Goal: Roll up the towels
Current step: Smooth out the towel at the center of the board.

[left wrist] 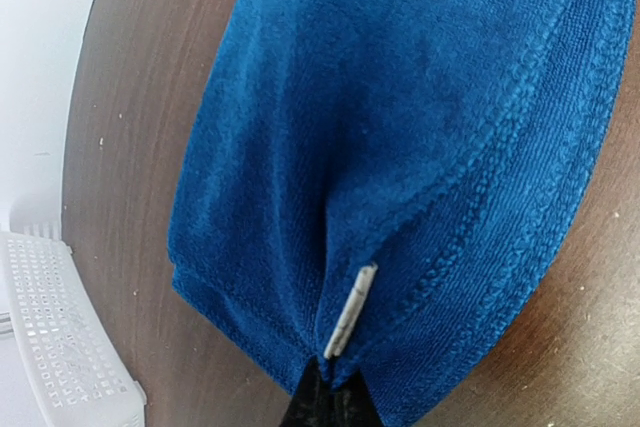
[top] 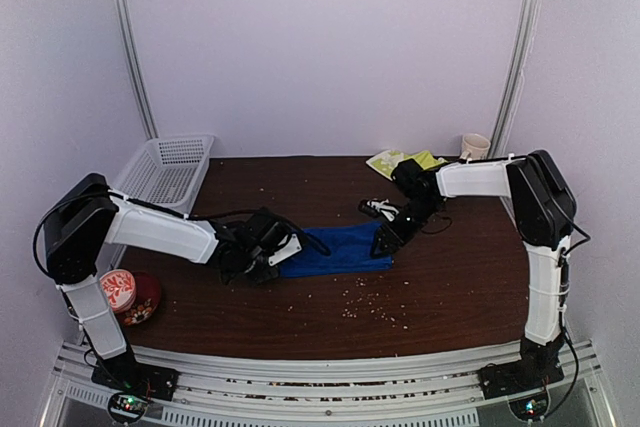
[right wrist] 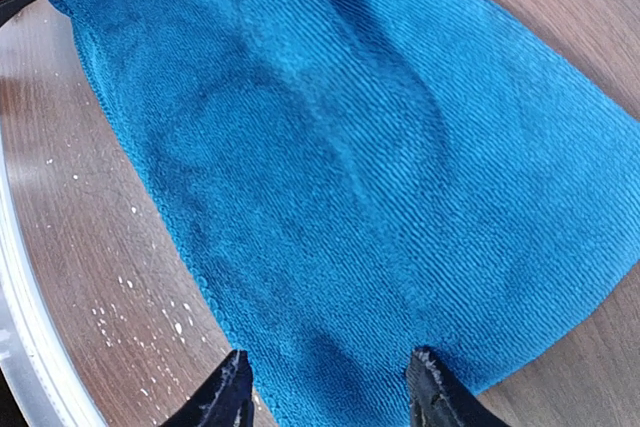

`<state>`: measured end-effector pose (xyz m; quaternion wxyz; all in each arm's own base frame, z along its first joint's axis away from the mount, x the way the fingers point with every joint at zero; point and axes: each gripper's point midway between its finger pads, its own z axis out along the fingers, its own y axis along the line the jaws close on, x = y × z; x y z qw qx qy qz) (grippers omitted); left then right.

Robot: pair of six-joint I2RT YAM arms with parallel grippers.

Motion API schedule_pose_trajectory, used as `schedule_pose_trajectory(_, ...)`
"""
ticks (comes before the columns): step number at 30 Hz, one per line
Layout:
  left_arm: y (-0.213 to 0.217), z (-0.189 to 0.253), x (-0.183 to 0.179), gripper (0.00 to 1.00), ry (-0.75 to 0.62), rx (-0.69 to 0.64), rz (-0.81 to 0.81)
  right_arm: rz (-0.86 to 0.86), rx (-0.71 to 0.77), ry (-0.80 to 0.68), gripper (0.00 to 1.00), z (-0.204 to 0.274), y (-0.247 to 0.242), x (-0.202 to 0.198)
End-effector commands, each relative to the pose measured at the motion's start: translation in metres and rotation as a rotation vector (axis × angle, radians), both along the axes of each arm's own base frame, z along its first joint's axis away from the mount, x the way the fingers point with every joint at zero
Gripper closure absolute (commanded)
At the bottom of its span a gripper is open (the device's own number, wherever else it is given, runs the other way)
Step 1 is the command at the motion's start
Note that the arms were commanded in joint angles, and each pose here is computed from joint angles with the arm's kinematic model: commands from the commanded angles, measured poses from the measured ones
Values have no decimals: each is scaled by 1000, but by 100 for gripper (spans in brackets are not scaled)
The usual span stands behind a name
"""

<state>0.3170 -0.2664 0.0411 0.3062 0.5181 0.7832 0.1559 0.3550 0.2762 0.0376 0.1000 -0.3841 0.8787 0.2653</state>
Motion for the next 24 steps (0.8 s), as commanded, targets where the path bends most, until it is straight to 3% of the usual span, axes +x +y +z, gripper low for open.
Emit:
schedule_pose_trajectory(1, -3, 9, 8, 100, -18, -3, 9, -14, -41, 35, 47, -10, -11, 3)
schedule_pose_trajectory(6, 1, 25, 15, 100, -72, 10, 33, -34, -66, 51, 48, -12, -23, 7)
schedule_pose_trajectory(11, 10, 26, 17, 100, -116, 103, 47, -44, -94, 66, 50, -15, -34, 8)
schedule_pose_trajectory(24, -2, 1, -24, 100, -35, 174, -40, -35, -149, 59, 52, -22, -43, 8)
